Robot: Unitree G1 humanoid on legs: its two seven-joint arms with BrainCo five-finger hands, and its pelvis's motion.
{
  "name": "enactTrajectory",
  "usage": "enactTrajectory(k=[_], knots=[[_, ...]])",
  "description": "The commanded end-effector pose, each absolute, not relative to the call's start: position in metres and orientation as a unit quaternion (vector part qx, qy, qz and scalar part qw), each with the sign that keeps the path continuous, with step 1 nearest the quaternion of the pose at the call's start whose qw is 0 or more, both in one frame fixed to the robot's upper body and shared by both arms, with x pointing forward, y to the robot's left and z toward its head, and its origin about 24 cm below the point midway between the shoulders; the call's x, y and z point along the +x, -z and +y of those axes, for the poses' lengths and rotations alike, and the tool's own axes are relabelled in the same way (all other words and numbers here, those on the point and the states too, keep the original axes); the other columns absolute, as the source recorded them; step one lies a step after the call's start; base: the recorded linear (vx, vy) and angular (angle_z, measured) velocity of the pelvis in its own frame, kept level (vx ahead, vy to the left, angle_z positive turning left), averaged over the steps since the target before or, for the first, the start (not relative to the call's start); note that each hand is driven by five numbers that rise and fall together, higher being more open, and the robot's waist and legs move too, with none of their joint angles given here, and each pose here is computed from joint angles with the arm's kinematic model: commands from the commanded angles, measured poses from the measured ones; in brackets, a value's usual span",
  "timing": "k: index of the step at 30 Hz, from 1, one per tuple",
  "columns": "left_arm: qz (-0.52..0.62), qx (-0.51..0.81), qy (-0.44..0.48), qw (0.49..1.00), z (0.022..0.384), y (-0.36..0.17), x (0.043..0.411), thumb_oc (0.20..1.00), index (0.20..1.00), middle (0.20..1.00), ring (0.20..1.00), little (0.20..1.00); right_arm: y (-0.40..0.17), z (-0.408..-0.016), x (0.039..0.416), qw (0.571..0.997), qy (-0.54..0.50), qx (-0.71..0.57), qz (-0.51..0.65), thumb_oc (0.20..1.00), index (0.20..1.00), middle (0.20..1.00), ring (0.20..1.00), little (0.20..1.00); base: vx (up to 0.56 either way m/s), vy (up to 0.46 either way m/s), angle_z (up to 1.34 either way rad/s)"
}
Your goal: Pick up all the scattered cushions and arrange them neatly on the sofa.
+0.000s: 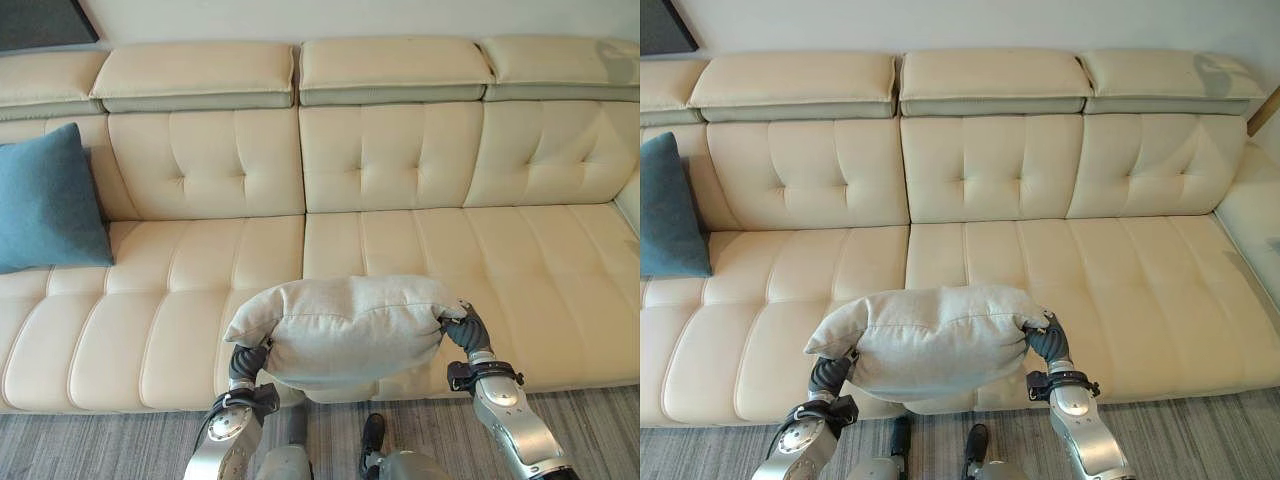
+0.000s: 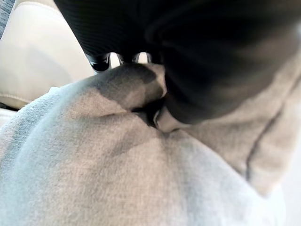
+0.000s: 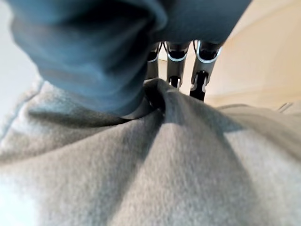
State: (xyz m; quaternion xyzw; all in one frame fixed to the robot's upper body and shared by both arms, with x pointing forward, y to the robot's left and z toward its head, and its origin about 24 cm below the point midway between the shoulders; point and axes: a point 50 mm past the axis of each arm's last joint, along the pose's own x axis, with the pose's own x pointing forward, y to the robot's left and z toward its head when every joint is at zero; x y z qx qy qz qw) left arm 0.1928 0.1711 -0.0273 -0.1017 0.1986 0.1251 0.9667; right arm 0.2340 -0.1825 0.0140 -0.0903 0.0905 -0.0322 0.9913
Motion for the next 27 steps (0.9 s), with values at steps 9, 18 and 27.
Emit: enactTrajectory(k=[9, 18, 27], knots=[[-0.015, -0.071, -0.129, 0.989, 0.185, -0.056, 0.251, 0.2, 0.2, 0.2, 0.2, 0.2, -0.108, -0.117, 0.289, 0.99, -0.032, -0.052, -0.127, 0.2, 0.2, 0.2, 0.2, 0.2, 0.09, 0.18, 0.04], [-0.059, -0.046, -0.145, 0.987, 0.183, -0.084, 0.292, 0.2, 0.2, 0.2, 0.2, 0.2, -0.128, -0.087, 0.316, 0.989, -0.04, -0.045, -0.138, 0.2, 0.2, 0.2, 0.2, 0.2, 0.05, 0.125, -0.07], [-0.157, 0.055, -0.182, 0.969, 0.182, -0.164, 0.363, 0.2, 0.2, 0.2, 0.2, 0.2, -0.177, -0.049, 0.356, 0.982, -0.026, -0.059, -0.175, 0.2, 0.2, 0.2, 0.2, 0.2, -0.03, 0.09, -0.04]])
